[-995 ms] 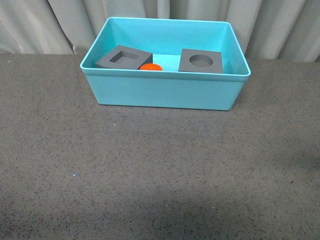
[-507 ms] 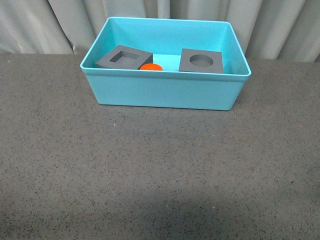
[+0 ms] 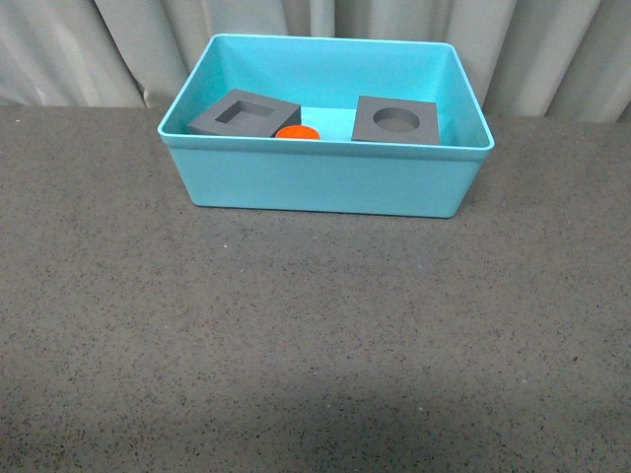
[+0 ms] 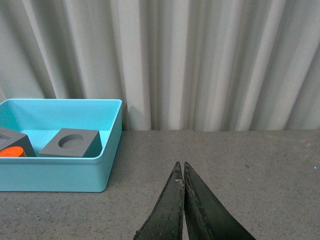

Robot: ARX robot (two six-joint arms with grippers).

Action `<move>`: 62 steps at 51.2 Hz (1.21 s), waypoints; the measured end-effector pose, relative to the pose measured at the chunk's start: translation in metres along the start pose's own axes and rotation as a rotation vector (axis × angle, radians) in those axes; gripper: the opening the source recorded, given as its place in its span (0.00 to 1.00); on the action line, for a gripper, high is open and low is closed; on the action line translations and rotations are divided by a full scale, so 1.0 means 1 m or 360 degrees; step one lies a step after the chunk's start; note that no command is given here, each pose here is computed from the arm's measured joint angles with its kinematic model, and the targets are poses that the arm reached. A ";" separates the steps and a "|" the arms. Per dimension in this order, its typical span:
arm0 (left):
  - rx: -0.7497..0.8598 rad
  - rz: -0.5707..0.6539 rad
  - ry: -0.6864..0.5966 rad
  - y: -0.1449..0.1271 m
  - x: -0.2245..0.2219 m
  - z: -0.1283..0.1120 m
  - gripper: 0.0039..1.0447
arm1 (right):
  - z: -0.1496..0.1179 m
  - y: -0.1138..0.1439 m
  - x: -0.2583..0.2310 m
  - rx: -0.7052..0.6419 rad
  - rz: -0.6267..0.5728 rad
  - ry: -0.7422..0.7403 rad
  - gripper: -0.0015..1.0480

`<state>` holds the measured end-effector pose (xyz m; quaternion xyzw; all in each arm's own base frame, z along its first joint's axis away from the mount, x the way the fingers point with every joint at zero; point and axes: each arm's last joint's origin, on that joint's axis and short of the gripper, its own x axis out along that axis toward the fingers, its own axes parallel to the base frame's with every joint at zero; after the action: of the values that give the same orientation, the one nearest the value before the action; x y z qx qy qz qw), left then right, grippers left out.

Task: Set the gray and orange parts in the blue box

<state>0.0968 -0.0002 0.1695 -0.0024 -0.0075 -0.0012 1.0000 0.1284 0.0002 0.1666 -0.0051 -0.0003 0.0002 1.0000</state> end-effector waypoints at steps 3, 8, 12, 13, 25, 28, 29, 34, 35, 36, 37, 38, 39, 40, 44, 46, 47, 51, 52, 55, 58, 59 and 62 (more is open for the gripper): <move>0.0000 0.0000 -0.0001 0.000 0.000 0.000 0.94 | 0.000 0.000 -0.002 0.0000 0.0000 -0.0002 0.01; 0.0000 0.0000 0.0000 0.000 0.000 0.000 0.94 | 0.001 0.000 -0.006 0.0000 0.0001 -0.0010 0.01; 0.0000 0.0000 -0.0001 0.000 0.000 0.000 0.94 | 0.001 0.000 -0.009 0.0000 0.0001 -0.0009 0.01; 0.0000 0.0000 0.0000 0.000 0.000 0.000 0.94 | 0.002 0.000 -0.009 0.0000 0.0001 -0.0010 0.01; 0.0000 0.0000 0.0000 0.000 0.000 0.000 0.94 | 0.002 0.000 -0.015 0.0000 0.0001 -0.0012 0.01; 0.0000 0.0000 -0.0001 0.000 0.000 0.000 0.94 | 0.002 0.000 -0.016 0.0000 0.0001 -0.0012 0.01; 0.0000 0.0000 0.0000 0.000 0.000 0.000 0.94 | 0.002 0.000 -0.016 0.0000 0.0001 -0.0012 0.01; 0.0000 0.0000 0.0000 0.000 0.000 0.000 0.94 | 0.001 0.000 -0.018 0.0000 0.0001 -0.0012 0.01; 0.0000 0.0000 -0.0001 0.000 0.000 0.000 0.94 | 0.001 0.000 -0.018 0.0000 0.0001 -0.0012 0.01; 0.0000 0.0000 -0.0001 0.000 0.000 0.000 0.94 | 0.001 0.000 -0.018 0.0000 0.0001 -0.0012 0.01; 0.0000 0.0000 0.0000 0.000 0.000 0.000 0.94 | 0.001 0.000 -0.018 0.0000 0.0001 -0.0012 0.01; 0.0000 0.0000 -0.0001 0.000 0.000 0.000 0.94 | 0.001 0.000 -0.019 0.0000 0.0001 -0.0012 0.01; 0.0000 0.0000 -0.0001 0.000 0.000 0.000 0.94 | 0.001 0.000 -0.019 0.0000 0.0001 -0.0012 0.01; 0.0000 0.0000 0.0001 0.000 0.000 0.000 0.94 | 0.001 0.000 -0.019 0.0000 0.0001 -0.0012 0.01; 0.0001 0.0000 -0.0001 0.000 0.000 0.000 0.94 | 0.001 0.000 -0.020 0.0000 0.0001 -0.0012 0.01; 0.0000 0.0000 -0.0001 0.000 0.000 0.000 0.94 | -0.001 0.000 -0.024 0.0000 0.0002 0.0022 0.01; 0.0000 0.0000 -0.0001 0.000 0.000 0.000 0.94 | -0.003 0.000 -0.026 -0.0001 0.0006 0.0039 0.01; 0.0001 0.0001 0.0000 0.000 0.000 0.000 0.94 | -0.002 0.000 -0.030 -0.0001 0.0006 0.0001 0.01; 0.0000 0.0001 -0.0001 0.000 0.000 0.000 0.94 | -0.001 0.000 -0.031 -0.0001 0.0006 -0.0004 0.01; 0.0000 0.0000 0.0000 0.000 0.000 0.000 0.94 | -0.001 0.000 -0.031 -0.0001 0.0005 -0.0004 0.08; 0.0000 0.0000 -0.0001 0.000 0.000 0.000 0.94 | -0.002 0.000 -0.031 -0.0001 0.0005 -0.0002 0.20; 0.0000 0.0000 0.0000 0.000 0.000 0.000 0.94 | -0.002 0.000 -0.031 -0.0001 0.0005 -0.0002 0.23; 0.0000 0.0000 -0.0001 0.000 0.000 0.000 0.94 | -0.002 0.000 -0.031 -0.0001 0.0005 -0.0002 0.35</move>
<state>0.0968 -0.0002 0.1696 -0.0024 -0.0077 -0.0012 1.0000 0.0977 0.0003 0.1650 -0.0052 -0.0009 0.0019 1.0000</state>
